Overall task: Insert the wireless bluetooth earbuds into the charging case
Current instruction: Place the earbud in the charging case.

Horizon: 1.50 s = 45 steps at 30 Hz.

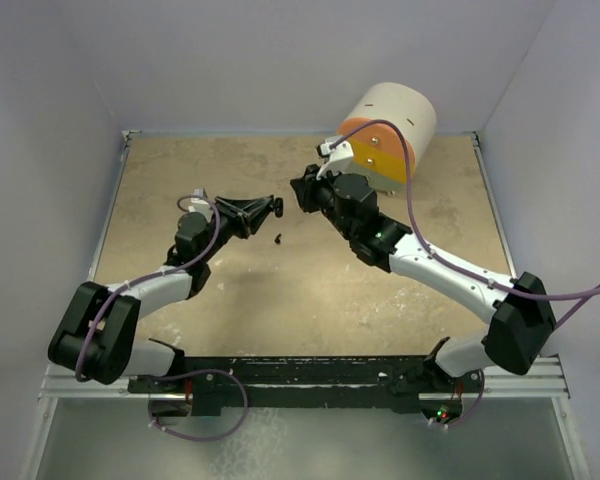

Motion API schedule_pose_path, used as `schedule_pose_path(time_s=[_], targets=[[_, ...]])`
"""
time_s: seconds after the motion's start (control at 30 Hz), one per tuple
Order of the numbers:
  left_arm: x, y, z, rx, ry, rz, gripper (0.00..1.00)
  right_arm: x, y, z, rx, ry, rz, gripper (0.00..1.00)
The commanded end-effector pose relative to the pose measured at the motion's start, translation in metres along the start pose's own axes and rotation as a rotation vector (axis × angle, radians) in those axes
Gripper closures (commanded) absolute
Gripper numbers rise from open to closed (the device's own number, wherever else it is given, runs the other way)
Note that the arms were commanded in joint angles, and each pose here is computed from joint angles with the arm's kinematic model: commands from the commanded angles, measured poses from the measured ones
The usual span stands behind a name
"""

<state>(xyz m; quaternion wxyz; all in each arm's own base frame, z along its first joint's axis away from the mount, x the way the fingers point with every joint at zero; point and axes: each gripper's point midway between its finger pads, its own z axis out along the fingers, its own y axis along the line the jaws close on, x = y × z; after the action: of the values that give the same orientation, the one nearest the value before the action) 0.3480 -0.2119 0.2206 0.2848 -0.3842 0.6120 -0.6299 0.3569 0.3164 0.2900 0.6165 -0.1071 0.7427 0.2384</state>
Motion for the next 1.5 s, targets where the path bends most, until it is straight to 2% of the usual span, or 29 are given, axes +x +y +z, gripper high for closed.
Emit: schedule_pose_path(time_s=[0.0,0.23,0.43,0.9,1.47], targets=[[0.024,-0.055,0.008,0.194,0.109,-0.028,1.0,-0.028,0.002,-0.004,-0.016,-0.116,-0.005,1.0],[0.04,-0.067,0.017,0.224,0.167,-0.049,1.0,-0.032,0.009,-0.002,-0.076,-0.195,-0.061,1.0],[0.04,-0.057,0.015,0.205,0.165,-0.055,1.0,-0.03,0.008,-0.002,-0.09,-0.243,-0.094,1.0],[0.048,-0.053,0.013,0.193,0.192,-0.086,1.0,-0.027,0.018,-0.008,-0.174,-0.284,-0.122,1.0],[0.05,-0.063,0.003,0.207,0.198,-0.102,1.0,-0.023,0.015,-0.004,-0.191,-0.284,-0.124,1.0]])
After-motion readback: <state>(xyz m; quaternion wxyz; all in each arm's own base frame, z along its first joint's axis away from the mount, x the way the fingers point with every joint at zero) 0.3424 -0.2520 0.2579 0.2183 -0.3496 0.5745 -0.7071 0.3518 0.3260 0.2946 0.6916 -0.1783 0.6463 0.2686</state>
